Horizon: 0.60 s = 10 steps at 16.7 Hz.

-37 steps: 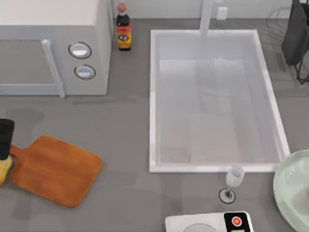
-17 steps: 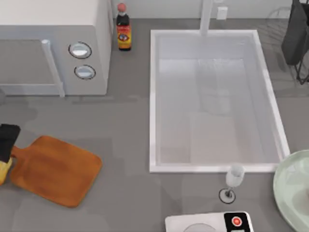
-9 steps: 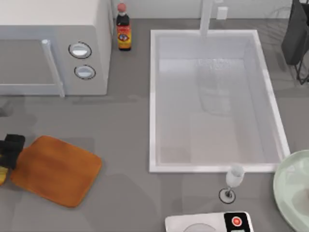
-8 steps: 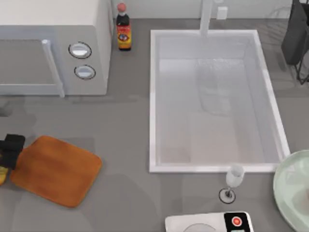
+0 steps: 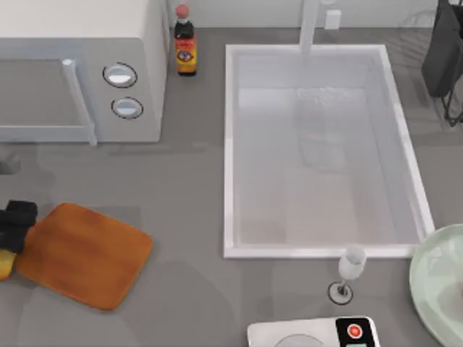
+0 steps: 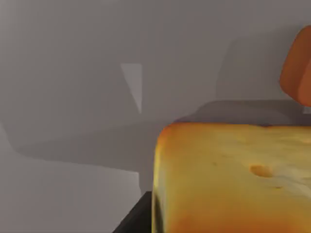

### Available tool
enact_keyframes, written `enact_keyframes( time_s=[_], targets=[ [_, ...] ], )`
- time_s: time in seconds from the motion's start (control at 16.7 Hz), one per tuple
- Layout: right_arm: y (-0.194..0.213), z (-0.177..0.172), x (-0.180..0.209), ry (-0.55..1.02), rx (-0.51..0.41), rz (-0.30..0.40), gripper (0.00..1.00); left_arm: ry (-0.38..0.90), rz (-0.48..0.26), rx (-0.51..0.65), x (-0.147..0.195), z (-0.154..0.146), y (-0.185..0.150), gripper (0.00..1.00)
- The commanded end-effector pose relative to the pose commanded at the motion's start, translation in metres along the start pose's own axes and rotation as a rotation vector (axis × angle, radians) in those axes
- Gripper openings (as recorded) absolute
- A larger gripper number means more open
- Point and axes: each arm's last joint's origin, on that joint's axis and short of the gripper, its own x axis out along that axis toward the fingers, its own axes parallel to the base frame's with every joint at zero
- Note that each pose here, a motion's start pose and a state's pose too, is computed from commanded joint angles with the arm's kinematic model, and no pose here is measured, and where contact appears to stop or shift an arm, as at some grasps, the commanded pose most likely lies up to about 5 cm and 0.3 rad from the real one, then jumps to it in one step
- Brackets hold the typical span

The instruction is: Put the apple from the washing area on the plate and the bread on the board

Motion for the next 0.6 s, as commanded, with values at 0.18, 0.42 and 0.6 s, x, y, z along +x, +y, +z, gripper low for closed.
enact_keyframes(
  time_s=[0.18,0.42,0.6],
  targets=[
    [0.0,0.0,0.0,0.0,0.0,0.0,1.0,0.0,0.0,0.0,0.0,0.0,0.0,0.25],
    [0.0,0.0,0.0,0.0,0.0,0.0,1.0,0.0,0.0,0.0,0.0,0.0,0.0,0.0],
    [0.0,0.0,0.0,0.0,0.0,0.0,1.0,0.0,0.0,0.0,0.0,0.0,0.0,0.0]
  ],
)
